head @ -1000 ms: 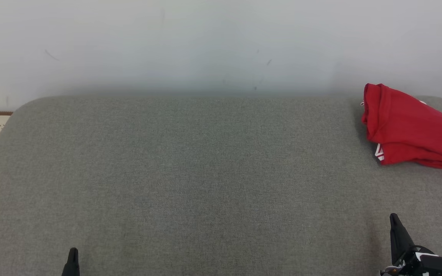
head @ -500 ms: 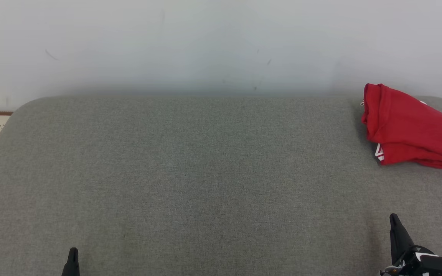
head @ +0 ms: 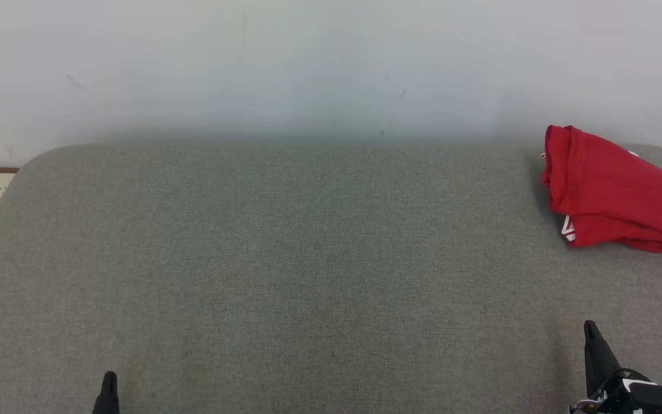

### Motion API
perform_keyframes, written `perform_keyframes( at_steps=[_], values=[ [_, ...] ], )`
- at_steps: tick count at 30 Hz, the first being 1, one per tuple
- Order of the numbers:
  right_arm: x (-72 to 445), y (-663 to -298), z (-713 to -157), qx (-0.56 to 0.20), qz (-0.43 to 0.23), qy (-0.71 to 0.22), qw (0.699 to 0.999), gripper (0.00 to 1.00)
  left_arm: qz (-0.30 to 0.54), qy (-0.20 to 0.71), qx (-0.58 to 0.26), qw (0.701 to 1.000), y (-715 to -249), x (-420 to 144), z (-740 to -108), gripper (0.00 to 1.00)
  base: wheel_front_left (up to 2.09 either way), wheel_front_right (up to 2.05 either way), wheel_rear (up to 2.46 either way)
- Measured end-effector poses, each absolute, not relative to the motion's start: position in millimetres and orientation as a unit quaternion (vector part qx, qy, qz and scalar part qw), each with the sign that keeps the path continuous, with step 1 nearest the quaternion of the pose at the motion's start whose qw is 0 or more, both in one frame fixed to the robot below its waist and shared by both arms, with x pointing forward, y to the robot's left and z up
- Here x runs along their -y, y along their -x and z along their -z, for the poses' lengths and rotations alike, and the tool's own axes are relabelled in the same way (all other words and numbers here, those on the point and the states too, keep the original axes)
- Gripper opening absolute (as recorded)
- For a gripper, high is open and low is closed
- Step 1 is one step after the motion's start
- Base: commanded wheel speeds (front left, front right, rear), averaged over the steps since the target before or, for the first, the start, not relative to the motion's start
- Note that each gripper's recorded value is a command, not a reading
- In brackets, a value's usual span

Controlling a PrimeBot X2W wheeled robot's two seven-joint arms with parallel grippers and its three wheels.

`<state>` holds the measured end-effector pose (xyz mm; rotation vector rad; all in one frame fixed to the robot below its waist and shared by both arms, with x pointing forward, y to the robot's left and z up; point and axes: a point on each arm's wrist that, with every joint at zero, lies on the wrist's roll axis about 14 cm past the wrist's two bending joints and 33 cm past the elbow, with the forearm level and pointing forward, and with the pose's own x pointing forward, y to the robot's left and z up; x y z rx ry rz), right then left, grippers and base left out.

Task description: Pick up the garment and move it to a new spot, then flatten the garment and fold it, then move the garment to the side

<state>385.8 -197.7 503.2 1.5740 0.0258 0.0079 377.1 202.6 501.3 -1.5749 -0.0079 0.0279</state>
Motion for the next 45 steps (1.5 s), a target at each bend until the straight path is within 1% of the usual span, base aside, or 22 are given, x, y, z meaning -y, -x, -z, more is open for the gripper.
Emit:
perform_keyframes(
  at_steps=[45],
  values=[
    [197.9,-385.7,-503.2,-0.012,-0.004,-0.709,0.706,0.00,-0.012,0.709,0.004,0.706,-377.1,-202.6,-501.4,0.00,0.00,0.00,0.00]
  ],
)
